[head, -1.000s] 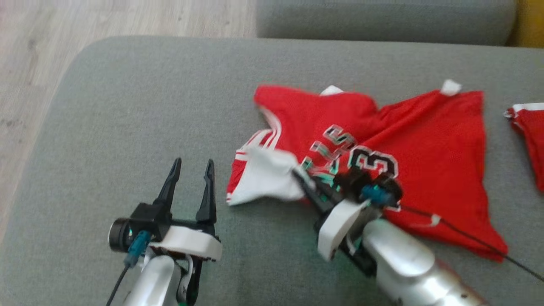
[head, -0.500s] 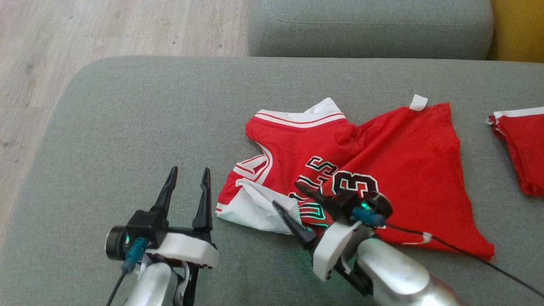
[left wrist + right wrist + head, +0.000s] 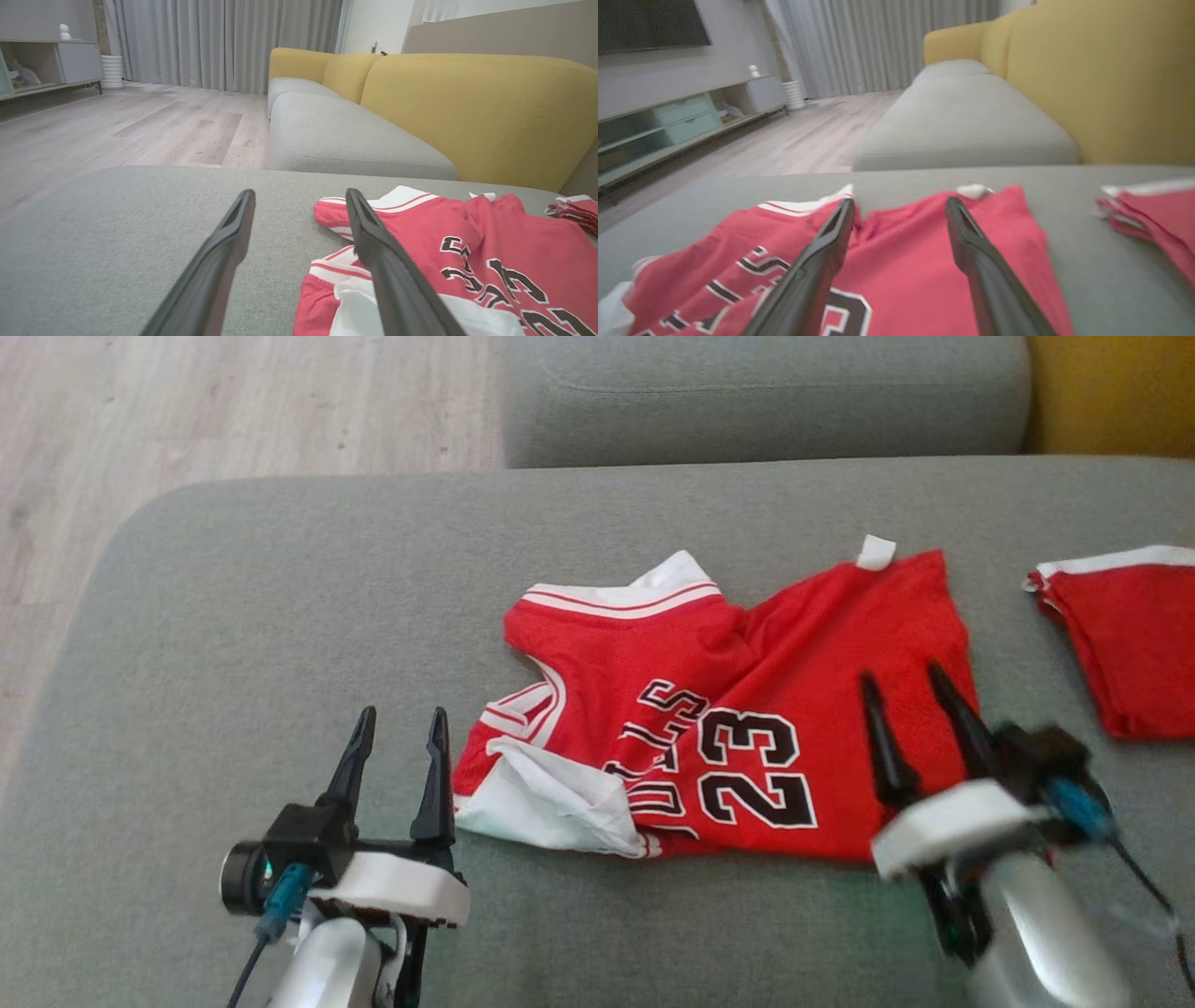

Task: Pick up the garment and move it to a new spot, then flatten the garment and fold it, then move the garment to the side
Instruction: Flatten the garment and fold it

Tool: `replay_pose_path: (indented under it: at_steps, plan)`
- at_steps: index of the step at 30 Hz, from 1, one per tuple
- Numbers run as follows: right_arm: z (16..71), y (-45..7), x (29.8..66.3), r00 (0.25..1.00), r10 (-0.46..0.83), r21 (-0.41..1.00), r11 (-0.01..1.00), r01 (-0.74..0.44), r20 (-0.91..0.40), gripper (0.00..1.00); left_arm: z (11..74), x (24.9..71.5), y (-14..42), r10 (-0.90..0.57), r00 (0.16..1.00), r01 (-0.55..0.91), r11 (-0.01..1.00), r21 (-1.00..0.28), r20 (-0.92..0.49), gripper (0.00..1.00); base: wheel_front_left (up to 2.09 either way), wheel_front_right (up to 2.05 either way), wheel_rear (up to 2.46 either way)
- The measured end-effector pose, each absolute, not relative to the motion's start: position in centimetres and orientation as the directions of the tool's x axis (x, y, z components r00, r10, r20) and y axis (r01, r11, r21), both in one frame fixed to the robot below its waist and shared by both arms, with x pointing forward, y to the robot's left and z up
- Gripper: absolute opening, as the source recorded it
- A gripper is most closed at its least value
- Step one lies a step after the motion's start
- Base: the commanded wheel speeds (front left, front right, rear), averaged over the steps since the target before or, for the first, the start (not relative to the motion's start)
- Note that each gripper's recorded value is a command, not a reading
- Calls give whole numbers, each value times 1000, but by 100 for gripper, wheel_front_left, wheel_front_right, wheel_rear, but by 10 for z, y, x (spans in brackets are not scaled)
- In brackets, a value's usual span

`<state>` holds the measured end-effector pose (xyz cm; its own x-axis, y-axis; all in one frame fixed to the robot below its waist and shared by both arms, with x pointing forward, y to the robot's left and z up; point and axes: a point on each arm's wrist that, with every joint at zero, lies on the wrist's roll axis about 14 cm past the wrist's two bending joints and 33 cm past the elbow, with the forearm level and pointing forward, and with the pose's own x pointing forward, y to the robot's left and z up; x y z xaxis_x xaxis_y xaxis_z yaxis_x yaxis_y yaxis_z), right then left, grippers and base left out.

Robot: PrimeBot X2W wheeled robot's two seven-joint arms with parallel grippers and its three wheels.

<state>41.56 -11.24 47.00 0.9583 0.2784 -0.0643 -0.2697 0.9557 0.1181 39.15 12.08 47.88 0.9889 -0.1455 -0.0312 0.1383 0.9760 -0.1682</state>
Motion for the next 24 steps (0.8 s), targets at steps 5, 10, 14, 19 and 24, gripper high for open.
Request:
replay_pose_path:
  at_steps: [5, 10, 14, 19, 24]
  plan:
    - [436, -139, 383, 972, 183, 136, 977, -163, -150, 100, 476, 395, 110, -181, 983, 172, 971, -164, -38, 100, 0, 0, 0]
    - [443, -146, 385, 980, 157, 128, 982, -141, -125, 100, 469, 401, 95, -252, 966, 241, 958, -154, -63, 100, 0, 0, 0]
    - [451, -148, 393, 983, 152, 134, 981, -138, -99, 100, 474, 432, 75, -372, 919, 356, 926, -127, -133, 100, 0, 0, 0]
    - [455, -149, 399, 985, 147, 158, 979, -133, -86, 100, 493, 494, 57, -459, 833, 472, 881, -36, -310, 100, 0, 0, 0]
    - [450, -167, 399, 990, 96, 182, 980, -76, -101, 100, 461, 509, 39, -490, 652, 586, 810, -26, -578, 100, 0, 0, 0]
